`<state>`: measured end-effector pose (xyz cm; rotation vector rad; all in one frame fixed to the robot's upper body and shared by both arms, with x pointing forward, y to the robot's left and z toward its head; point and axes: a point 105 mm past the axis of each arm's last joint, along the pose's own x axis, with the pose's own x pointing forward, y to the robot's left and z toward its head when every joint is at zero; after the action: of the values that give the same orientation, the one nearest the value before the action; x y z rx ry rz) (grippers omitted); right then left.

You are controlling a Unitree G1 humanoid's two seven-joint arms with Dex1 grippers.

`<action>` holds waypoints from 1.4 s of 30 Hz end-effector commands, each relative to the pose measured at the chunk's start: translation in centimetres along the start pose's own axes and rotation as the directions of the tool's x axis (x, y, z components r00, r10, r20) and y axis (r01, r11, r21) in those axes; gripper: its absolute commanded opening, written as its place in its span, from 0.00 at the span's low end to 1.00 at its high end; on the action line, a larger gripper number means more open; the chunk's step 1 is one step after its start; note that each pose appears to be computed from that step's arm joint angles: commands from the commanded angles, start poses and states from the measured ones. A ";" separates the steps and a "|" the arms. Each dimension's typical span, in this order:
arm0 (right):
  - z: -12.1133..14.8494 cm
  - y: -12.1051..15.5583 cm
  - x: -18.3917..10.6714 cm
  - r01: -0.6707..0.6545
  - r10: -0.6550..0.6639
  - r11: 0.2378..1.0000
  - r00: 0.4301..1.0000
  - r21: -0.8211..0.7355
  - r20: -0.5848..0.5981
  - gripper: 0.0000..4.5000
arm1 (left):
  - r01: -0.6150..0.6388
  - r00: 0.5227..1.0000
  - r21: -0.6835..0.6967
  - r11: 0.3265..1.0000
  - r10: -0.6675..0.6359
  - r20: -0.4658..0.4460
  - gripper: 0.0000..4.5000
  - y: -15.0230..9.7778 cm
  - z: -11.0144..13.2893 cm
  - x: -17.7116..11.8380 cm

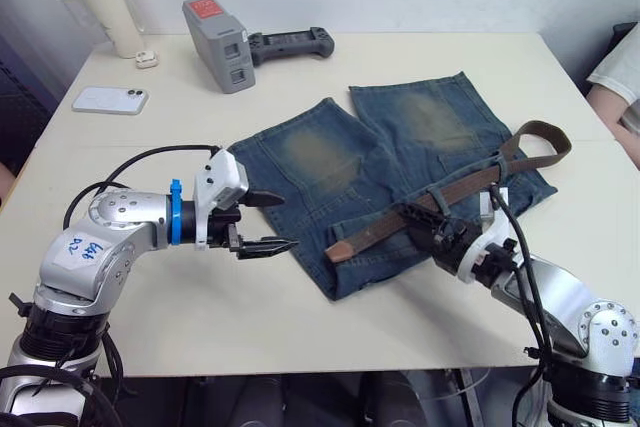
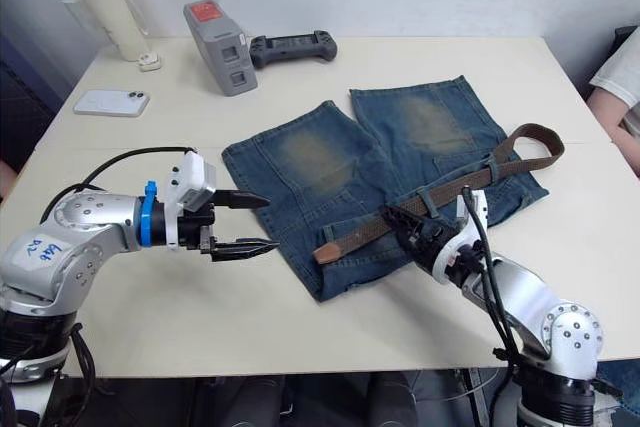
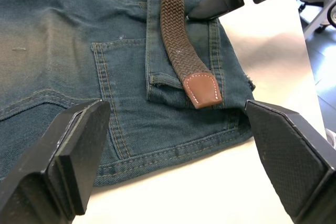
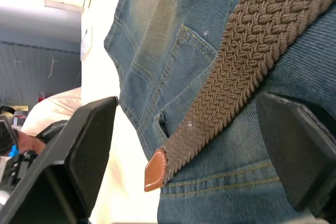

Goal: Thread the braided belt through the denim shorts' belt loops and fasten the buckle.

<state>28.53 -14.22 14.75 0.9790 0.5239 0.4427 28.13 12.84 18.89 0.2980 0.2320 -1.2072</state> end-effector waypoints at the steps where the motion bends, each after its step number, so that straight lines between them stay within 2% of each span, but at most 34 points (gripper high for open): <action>1: -0.1 1.3 0.6 -0.062 0.062 0.998 0.998 0.013 -0.008 0.99 | -0.003 1.000 0.043 0.999 0.002 0.008 1.00 -0.2 0.7 -0.6; 9: 0.0 0.3 1.7 -0.001 0.001 1.000 1.000 0.002 -0.019 0.99 | -0.013 1.000 0.044 0.999 0.012 0.009 1.00 -0.1 0.7 -0.6; 17: -0.2 1.7 1.7 -0.086 0.086 0.996 0.996 0.011 -0.016 0.99 | -0.019 1.000 0.042 0.999 0.019 0.007 1.00 0.1 0.5 -0.6; 20: -1.3 2.0 2.0 -0.105 0.105 0.994 0.994 0.011 -0.042 0.99 | -0.020 1.000 0.045 0.999 0.020 0.004 1.00 0.1 0.4 -0.5; 24: -2.7 0.3 2.7 -0.025 0.024 1.000 0.997 -0.009 -0.075 0.99 | -0.016 1.000 0.053 0.998 0.016 0.005 1.00 0.1 0.6 -0.3; 29: -2.7 -1.0 2.7 0.031 -0.032 0.999 0.998 -0.013 -0.060 0.99 | -0.016 1.000 0.063 0.998 0.016 -0.001 1.00 0.2 0.6 -0.3; 31: -2.4 -0.6 2.9 0.002 -0.002 1.000 0.999 0.001 -0.033 0.99 | -0.016 1.000 0.065 0.998 0.016 0.001 1.00 0.2 0.6 -0.3; 34: -1.6 1.3 3.2 -0.112 0.111 0.992 0.993 0.060 0.027 0.99 | -0.011 1.000 0.069 0.998 0.011 0.005 1.00 0.2 0.7 0.0; 40: -1.4 2.3 3.2 -0.145 0.144 0.988 0.989 0.044 0.034 0.99 | -0.005 1.000 0.073 0.997 0.005 0.000 1.00 0.3 0.6 0.1; 42: -1.4 2.0 3.3 -0.123 0.122 0.992 0.992 0.030 0.029 0.87 | -0.004 1.000 0.079 0.997 0.004 -0.002 1.00 0.4 0.7 0.2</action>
<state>30.16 -10.49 14.06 1.0586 0.4821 0.5050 28.60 12.84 18.49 0.3321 0.2321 -1.2059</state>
